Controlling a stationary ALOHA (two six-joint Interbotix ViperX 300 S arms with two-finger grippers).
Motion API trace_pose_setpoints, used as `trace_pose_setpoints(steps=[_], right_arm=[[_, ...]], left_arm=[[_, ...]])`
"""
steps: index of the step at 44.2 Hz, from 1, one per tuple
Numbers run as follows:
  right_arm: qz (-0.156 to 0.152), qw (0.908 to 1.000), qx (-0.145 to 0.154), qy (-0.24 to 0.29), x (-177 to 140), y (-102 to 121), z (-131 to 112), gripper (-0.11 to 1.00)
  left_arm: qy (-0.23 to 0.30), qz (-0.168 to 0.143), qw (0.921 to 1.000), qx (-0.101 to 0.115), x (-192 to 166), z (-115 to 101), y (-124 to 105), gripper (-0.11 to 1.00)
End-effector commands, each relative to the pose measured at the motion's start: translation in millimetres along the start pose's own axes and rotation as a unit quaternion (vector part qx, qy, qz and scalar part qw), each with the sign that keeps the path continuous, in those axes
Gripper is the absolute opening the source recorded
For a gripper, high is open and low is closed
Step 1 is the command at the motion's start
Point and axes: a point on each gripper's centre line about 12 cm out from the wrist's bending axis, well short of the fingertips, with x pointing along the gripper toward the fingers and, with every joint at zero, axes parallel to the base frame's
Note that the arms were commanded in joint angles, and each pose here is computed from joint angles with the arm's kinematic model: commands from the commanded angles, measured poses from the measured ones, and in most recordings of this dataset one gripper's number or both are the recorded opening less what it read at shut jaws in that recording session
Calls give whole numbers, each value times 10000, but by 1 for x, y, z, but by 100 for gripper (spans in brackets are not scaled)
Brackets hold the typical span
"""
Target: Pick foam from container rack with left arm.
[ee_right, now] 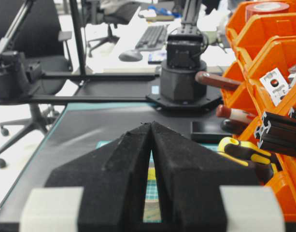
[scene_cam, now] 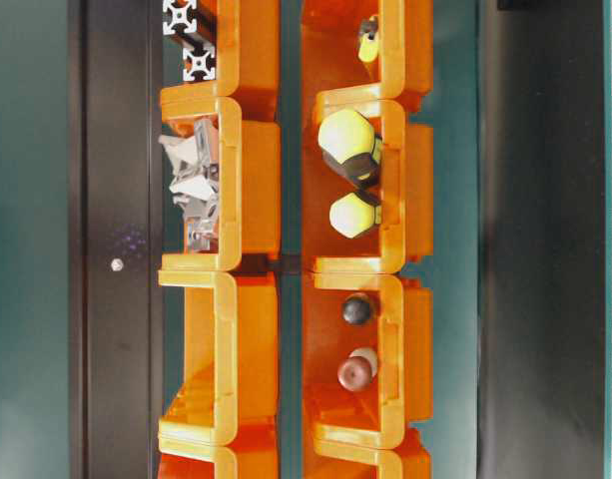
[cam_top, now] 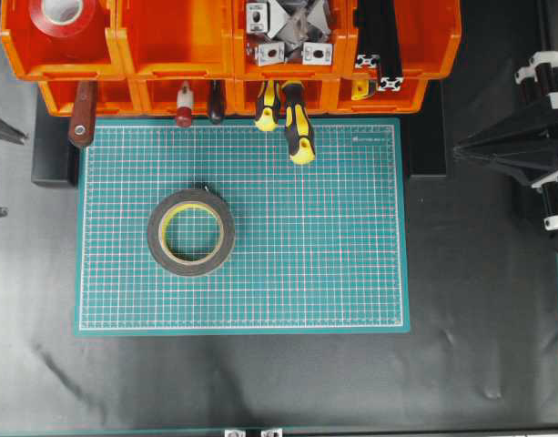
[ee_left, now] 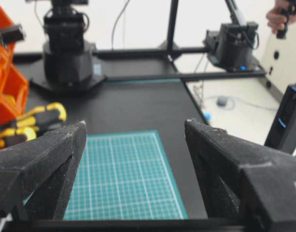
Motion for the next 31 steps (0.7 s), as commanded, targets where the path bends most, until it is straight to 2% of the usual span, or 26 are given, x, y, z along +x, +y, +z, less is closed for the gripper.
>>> trace_pose_setpoints(steps=[1, 31], right_arm=[[16, 9999, 16, -107, 2, 1, 9, 0], [17, 9998, 16, -207, 1, 1, 12, 0]], left_arm=[[-116, 8, 9999, 6, -1, 5, 0, 79], [-164, -88, 9998, -15, -6, 4, -3, 79]])
